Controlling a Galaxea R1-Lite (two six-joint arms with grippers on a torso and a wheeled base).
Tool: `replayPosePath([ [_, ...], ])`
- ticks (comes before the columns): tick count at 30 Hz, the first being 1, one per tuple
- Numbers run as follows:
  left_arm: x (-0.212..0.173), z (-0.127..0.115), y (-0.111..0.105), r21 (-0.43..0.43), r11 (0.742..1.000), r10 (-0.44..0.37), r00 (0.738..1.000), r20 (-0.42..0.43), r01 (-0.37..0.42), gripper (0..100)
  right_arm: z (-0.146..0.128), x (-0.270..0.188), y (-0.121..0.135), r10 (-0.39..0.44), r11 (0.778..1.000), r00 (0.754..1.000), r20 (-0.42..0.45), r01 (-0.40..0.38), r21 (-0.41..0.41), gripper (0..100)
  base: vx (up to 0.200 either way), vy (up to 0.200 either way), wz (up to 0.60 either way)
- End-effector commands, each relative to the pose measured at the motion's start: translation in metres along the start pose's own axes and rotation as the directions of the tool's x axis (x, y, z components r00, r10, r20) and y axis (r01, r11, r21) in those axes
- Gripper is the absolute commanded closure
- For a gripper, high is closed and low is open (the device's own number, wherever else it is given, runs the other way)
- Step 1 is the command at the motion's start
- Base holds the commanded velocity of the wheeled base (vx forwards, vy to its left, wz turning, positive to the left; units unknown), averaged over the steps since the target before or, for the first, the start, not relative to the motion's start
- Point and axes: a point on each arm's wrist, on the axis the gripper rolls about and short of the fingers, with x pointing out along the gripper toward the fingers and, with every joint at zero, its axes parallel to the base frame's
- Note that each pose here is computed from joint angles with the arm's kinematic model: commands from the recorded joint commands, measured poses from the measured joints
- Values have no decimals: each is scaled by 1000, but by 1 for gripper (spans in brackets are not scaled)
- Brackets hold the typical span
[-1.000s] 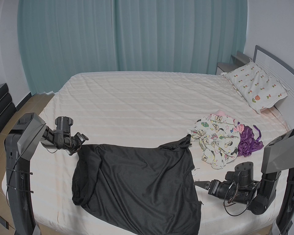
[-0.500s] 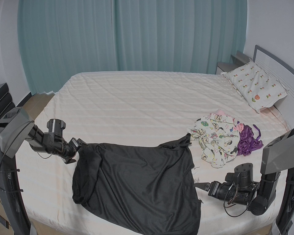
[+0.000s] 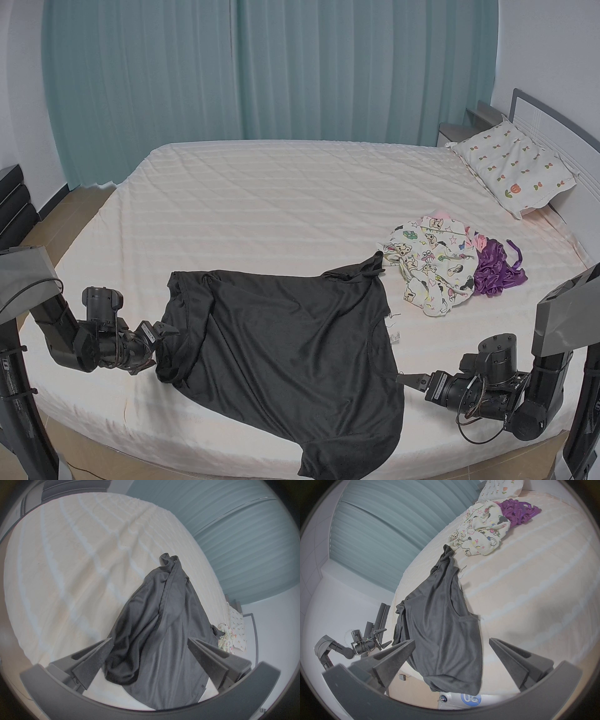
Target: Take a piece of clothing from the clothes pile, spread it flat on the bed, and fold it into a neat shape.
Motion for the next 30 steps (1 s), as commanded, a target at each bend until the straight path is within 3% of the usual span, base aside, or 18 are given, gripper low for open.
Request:
replayPosePath([
  [1,-7,-26,8,22,1000,7,1000,-30,-7,0,0,0,0,1,1000,1000,0,-1,-1,0,0,0,0],
  [6,8,-47,0,86,989,115,992,42,-118,0,0,0,1,4,1000,1000,3,-4,-1,0,0,0,0],
  [13,22,-55,-8,137,983,112,992,56,-119,0,0,0,1,7,1000,1000,4,-7,-2,0,0,0,0],
  [18,44,-57,4,278,926,225,964,140,-256,0,-1,-1,0,5,1000,1000,6,-5,-8,0,0,0,0],
  [19,43,-57,5,287,923,222,964,146,-256,100,-1,-1,-1,3,1000,1000,4,-3,-10,0,0,0,0],
  [26,12,-61,16,261,920,266,955,131,-292,100,-6,7,-7,-24,999,999,-21,23,-26,0,0,0,0],
  [30,-13,-58,24,230,928,271,954,128,-295,100,-16,22,-7,-32,996,997,-65,26,-86,0,0,0,0],
])
